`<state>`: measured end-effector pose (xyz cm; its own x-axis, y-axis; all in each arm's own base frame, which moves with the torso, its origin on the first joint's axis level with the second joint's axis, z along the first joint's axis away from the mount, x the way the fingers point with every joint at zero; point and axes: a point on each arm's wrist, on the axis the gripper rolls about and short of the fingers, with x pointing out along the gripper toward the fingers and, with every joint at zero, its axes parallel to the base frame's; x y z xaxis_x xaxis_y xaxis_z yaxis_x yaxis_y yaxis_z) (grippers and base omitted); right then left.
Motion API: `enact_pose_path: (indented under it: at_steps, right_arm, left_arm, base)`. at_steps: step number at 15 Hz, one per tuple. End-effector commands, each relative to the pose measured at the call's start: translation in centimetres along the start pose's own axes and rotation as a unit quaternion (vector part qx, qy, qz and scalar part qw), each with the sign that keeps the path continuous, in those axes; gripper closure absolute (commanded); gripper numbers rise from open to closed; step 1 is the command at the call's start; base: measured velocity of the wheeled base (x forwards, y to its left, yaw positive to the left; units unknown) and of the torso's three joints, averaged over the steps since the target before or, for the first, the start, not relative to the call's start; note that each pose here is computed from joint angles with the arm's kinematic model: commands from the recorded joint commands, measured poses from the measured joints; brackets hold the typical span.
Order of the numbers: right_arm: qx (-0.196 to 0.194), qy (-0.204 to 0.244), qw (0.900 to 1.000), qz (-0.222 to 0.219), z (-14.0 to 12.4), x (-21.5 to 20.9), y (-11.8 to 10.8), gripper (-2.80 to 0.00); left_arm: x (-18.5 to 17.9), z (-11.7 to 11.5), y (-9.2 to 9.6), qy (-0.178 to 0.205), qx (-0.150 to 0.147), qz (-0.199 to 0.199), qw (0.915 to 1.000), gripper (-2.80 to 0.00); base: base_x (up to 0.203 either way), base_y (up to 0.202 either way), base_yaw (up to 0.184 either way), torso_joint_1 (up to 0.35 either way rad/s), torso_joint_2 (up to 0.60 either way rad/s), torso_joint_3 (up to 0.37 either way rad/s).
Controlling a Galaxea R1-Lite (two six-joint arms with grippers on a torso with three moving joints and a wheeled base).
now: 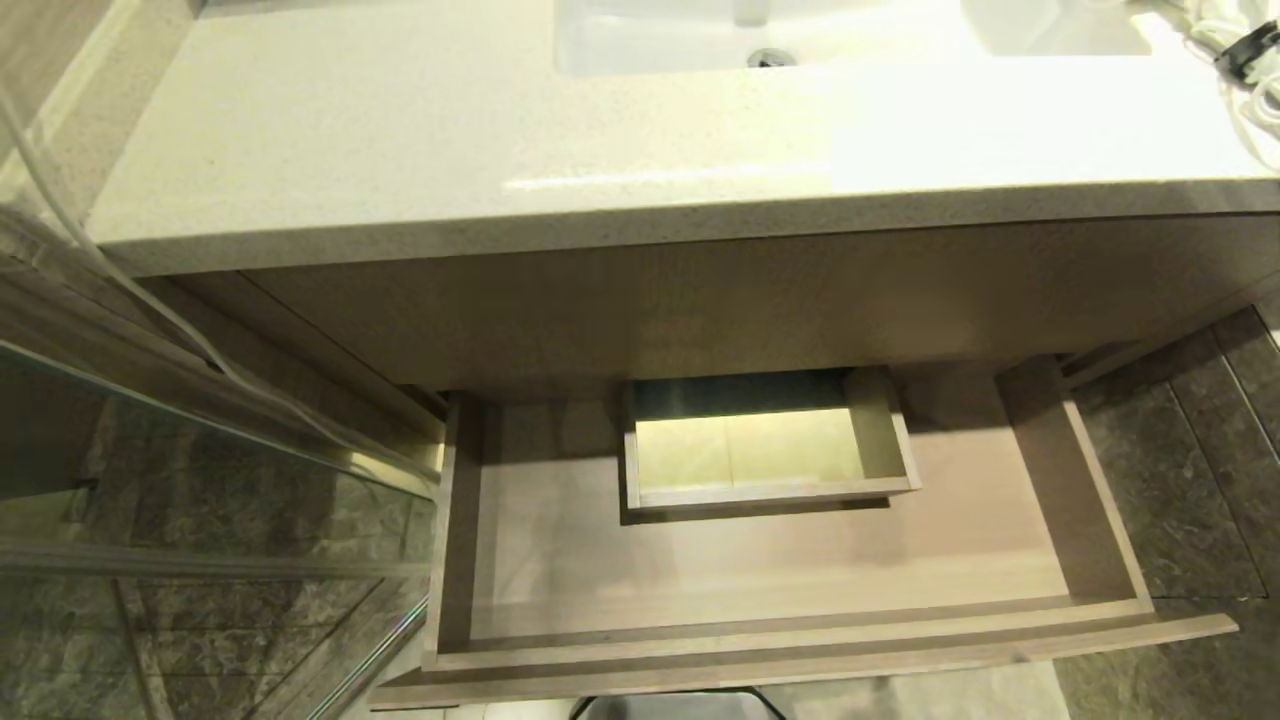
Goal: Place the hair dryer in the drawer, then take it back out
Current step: Pick up the hairdryer
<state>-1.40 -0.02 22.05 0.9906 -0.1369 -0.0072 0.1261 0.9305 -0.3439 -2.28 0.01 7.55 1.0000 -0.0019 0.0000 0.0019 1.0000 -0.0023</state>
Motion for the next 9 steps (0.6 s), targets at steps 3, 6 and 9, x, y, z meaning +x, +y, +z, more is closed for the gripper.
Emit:
enact_pose_path:
  at_steps: [3,6,9]
  right_arm:
    - [-0.002,0.002,1.000,-0.001,-0.01,0.05,0.01,0.00]
    - [-0.003,0.003,1.000,-0.002,-0.01,0.05,0.01,0.00]
    - [-0.003,0.007,1.000,-0.003,-0.08,0.05,0.03,0.00]
  left_arm:
    - [0.00,0.01,0.00,-0.001,0.000,0.000,1.0000,0.00]
    - [0.00,0.01,0.00,-0.001,0.000,0.000,1.0000,0.00]
    - [0.00,0.01,0.00,-0.001,0.000,0.000,1.0000,0.00]
  base:
    - [0.000,0.000,0.000,0.285,-0.59,-0.305]
    - [0.000,0.000,0.000,0.288,-0.58,-0.300]
    - [0.000,0.000,0.000,0.198,-0.39,-0.201]
